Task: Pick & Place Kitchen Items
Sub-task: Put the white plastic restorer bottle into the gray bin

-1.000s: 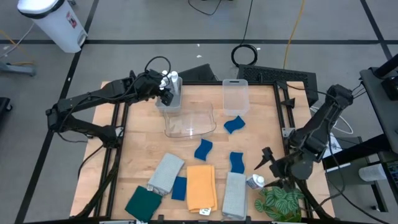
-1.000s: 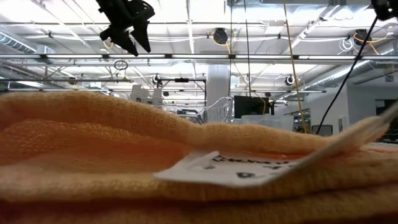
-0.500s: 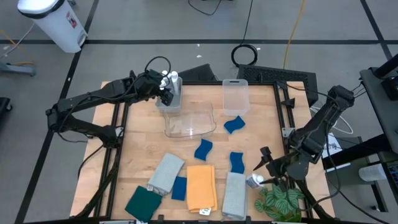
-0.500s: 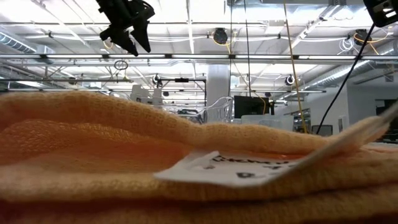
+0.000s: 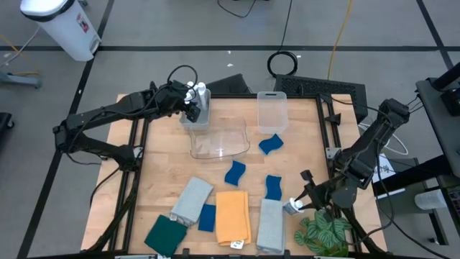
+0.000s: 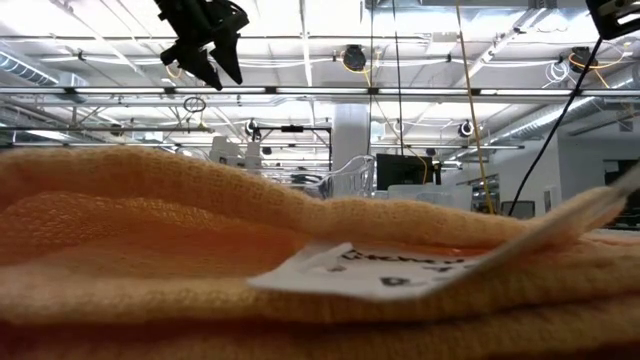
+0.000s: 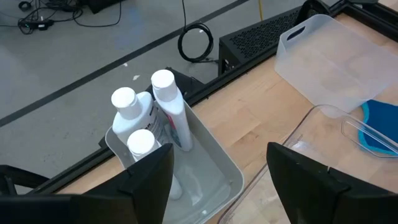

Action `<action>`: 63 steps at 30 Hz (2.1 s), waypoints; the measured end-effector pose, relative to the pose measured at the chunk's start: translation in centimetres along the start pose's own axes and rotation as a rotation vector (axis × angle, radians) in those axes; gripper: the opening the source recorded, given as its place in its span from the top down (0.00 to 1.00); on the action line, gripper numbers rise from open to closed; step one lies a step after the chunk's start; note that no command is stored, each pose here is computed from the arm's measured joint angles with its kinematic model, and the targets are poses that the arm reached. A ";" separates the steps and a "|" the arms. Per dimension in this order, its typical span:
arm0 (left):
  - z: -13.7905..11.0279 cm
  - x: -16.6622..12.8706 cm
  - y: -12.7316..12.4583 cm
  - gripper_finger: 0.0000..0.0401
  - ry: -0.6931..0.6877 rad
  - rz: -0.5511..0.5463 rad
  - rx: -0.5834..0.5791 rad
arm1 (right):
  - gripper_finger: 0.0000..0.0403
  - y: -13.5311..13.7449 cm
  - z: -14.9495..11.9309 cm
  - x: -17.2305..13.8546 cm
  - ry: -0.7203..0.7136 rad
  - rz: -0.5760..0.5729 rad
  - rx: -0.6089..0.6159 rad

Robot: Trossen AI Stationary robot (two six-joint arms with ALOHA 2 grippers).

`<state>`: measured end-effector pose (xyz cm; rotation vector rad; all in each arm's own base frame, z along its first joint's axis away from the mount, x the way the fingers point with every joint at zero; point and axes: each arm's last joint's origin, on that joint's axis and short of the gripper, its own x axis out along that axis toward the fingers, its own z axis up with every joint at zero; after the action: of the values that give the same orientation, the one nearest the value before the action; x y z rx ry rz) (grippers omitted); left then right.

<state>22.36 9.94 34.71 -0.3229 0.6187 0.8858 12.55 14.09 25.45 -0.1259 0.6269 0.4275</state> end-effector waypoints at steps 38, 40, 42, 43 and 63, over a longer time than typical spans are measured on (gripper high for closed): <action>1.1 1.6 -3.4 0.36 -0.083 -0.371 0.136 | 0.79 -2.8 2.8 -2.5 -0.280 -0.072 -0.249; 1.2 2.1 -4.7 0.36 -0.104 -0.468 0.183 | 0.79 -3.0 3.0 -2.5 -0.303 -0.044 -0.263; 1.0 2.7 -5.9 0.36 -0.107 -0.569 0.235 | 0.79 -3.2 3.3 -2.5 -0.330 -0.018 -0.280; 0.9 2.9 -6.6 0.36 -0.111 -0.620 0.263 | 0.79 -3.3 3.5 -2.5 -0.339 -0.011 -0.290; -6.1 6.7 -20.0 0.36 -0.166 -1.280 0.571 | 0.79 -6.0 5.2 -0.6 -0.425 -0.051 -0.378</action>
<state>39.30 -0.98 25.99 -0.0719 0.3637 -0.4935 17.49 9.72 29.89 -0.3986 0.1194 0.5018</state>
